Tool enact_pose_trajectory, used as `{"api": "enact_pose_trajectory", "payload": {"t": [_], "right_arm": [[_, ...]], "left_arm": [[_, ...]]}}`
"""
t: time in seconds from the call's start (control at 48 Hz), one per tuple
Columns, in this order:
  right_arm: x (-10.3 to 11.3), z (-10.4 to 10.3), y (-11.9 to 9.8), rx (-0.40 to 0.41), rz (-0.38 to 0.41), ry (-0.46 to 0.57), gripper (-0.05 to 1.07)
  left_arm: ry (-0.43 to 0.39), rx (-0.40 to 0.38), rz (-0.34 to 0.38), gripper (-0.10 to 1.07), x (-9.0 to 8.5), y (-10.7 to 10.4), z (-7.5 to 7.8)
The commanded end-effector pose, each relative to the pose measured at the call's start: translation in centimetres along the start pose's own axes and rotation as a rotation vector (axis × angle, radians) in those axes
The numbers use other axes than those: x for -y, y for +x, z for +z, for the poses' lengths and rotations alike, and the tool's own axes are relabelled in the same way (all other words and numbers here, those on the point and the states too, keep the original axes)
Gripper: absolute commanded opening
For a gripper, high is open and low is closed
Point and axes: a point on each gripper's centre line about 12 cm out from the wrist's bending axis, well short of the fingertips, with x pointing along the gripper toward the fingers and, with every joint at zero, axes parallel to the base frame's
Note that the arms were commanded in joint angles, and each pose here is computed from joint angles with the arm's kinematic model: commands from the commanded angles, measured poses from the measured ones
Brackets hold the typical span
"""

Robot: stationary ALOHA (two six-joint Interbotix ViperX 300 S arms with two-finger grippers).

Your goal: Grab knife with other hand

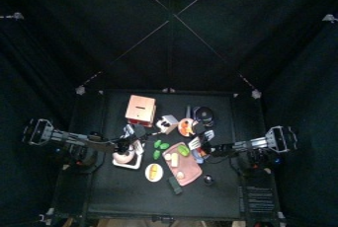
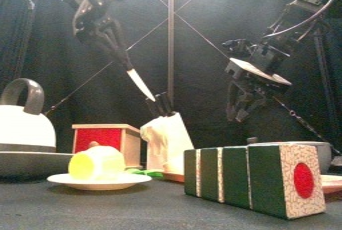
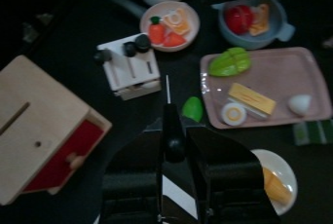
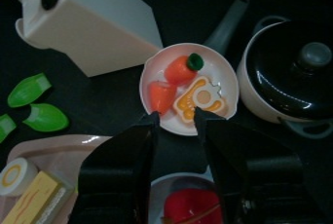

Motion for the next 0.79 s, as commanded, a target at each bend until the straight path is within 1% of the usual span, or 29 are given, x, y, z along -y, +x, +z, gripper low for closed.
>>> {"api": "enact_pose_trajectory", "payload": {"t": [0.0, 0.104, 0.229, 0.292, 0.396, 0.5, 0.604, 0.688, 0.771], "right_arm": [[-0.7, 1.4, -1.2, 0.033, 0.044, 0.03, 0.74], [-0.8, 1.3, -1.5, 0.032, 0.052, 0.035, 0.74], [-1.2, 1.7, -1.8, 0.031, 0.063, 0.068, 0.74], [-2.1, 2.1, -2.2, 0.031, 0.088, 0.085, 0.74], [-4.1, 2.3, -3.2, 0.037, 0.146, 0.073, 0.74], [-6.6, 2.4, -5.4, 0.06, 0.234, 0.026, 0.74], [-8.4, 2.4, -7.3, 0.078, 0.309, 0.005, 0.74], [-9.4, 2.6, -8.3, 0.071, 0.351, 0.025, 0.74], [-10.2, 2.2, -8.3, 0.034, 0.369, 0.04, 0.74]], "left_arm": [[0.037, 0.066, -0.101, 0.48, 0.6, -0.9, -0.6], [0.081, 0.113, -0.207, 0.48, 1.1, -1.3, -2.2], [0.126, 0.148, -0.301, 0.48, 1.5, -1.7, -3.6], [0.163, 0.163, -0.347, 0.48, 1.8, -1.8, -4.4], [0.246, 0.187, -0.398, 0.48, 2.3, -1.8, -5.3], [0.328, 0.214, -0.442, 0.48, 2.7, -1.9, -5.8], [0.366, 0.235, -0.475, 0.48, 3.1, -1.9, -5.8], [0.385, 0.247, -0.499, 0.48, 3.3, -1.9, -5.7], [0.404, 0.247, -0.514, 0.48, 3.6, -1.6, -5.7]]}}
